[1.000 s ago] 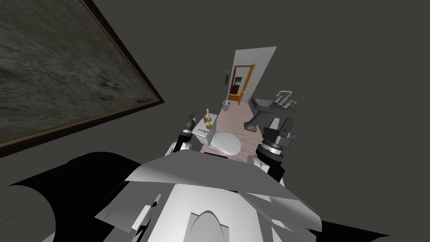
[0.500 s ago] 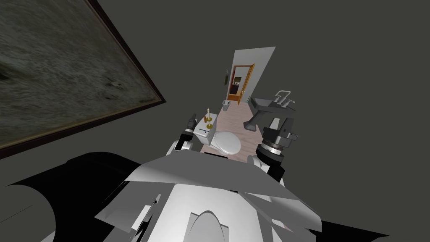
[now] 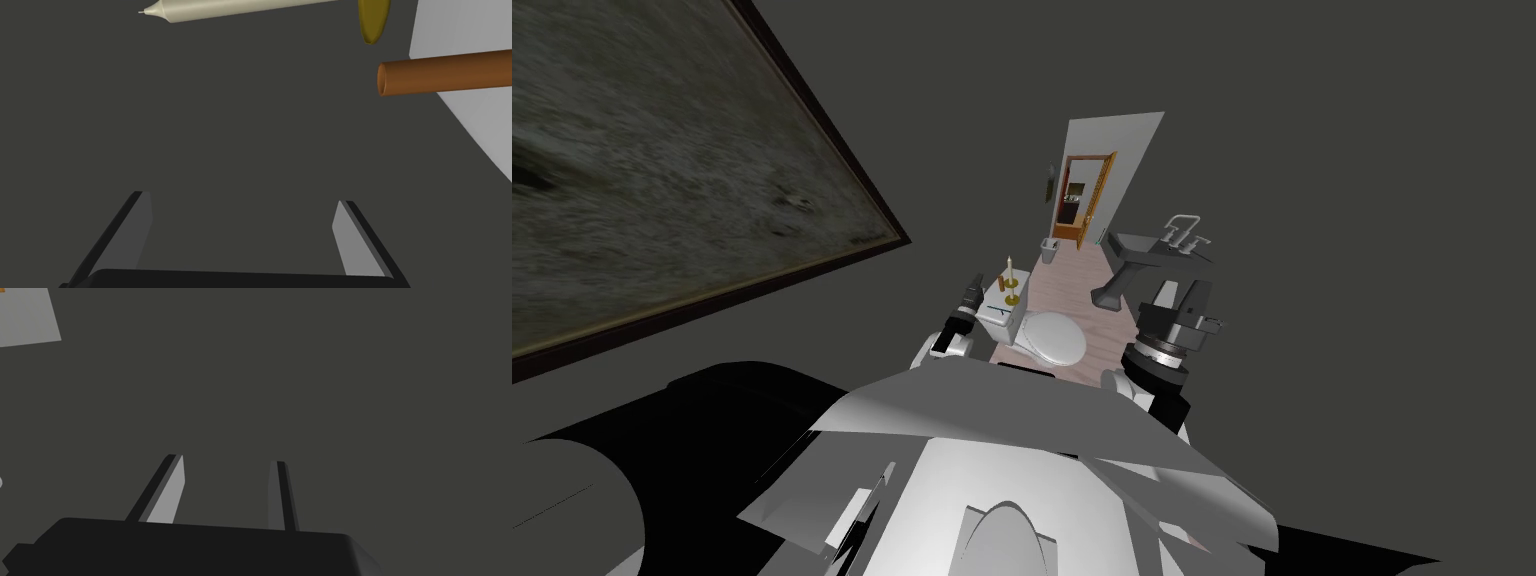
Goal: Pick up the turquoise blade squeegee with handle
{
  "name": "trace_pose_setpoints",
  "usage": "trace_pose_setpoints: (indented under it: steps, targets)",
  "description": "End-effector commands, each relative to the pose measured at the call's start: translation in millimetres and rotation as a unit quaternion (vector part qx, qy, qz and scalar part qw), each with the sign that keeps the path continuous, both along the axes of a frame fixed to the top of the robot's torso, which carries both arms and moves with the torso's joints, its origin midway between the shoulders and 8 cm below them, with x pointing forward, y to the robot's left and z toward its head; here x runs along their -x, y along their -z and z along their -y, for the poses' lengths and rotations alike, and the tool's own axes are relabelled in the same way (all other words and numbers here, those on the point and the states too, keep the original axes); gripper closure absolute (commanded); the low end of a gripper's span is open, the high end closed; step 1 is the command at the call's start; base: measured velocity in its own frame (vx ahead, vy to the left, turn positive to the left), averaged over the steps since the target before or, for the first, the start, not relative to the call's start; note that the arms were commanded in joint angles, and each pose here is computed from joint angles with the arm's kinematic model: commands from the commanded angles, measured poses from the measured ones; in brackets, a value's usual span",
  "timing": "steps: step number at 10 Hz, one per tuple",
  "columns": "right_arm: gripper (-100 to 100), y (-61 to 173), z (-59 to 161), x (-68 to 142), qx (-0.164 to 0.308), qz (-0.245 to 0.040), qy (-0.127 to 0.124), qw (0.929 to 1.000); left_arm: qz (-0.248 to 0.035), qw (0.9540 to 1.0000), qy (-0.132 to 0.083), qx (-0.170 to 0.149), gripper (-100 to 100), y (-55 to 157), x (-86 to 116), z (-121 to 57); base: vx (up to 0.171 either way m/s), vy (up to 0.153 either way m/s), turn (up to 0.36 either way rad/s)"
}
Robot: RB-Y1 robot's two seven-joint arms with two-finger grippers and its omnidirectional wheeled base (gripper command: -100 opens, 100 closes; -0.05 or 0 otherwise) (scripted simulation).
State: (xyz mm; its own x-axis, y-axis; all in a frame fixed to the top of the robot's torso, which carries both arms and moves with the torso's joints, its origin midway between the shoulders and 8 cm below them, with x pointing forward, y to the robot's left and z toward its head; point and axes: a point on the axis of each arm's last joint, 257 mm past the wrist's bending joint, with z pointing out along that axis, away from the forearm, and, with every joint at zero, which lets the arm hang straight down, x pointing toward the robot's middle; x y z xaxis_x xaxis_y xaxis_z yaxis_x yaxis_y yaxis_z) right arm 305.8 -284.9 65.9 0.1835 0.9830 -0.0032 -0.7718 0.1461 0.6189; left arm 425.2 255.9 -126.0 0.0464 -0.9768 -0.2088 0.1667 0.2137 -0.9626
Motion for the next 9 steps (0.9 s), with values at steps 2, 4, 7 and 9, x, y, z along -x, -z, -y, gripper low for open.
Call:
trace_pose_setpoints:
  steps: [2, 4, 7, 9]
  targets:
    - [0, 0, 0, 0, 0.000, 0.000, 0.000, 1.0000, -0.026, 0.9996, 0.002, 0.009, -100, 12, -6, 2.5, -0.018, 0.018, -0.027]
    - [0, 0, 0, 0, 0.000, 0.000, 0.000, 1.0000, -0.047, 0.9987, 0.003, 0.017, -100, 23, -10, 4.9, -0.024, 0.026, -0.024]
    - [0, 0, 0, 0, 0.000, 0.000, 0.000, 1.0000, -0.084, 0.9959, 0.007, 0.032, -100, 41, -15, 10.5, -0.021, 0.024, -0.028]
    - [0, 0, 0, 0, 0.000, 0.000, 0.000, 1.0000, -0.104, 0.9938, 0.008, 0.040, -100, 51, -18, 13.4, -0.024, 0.020, -0.029]
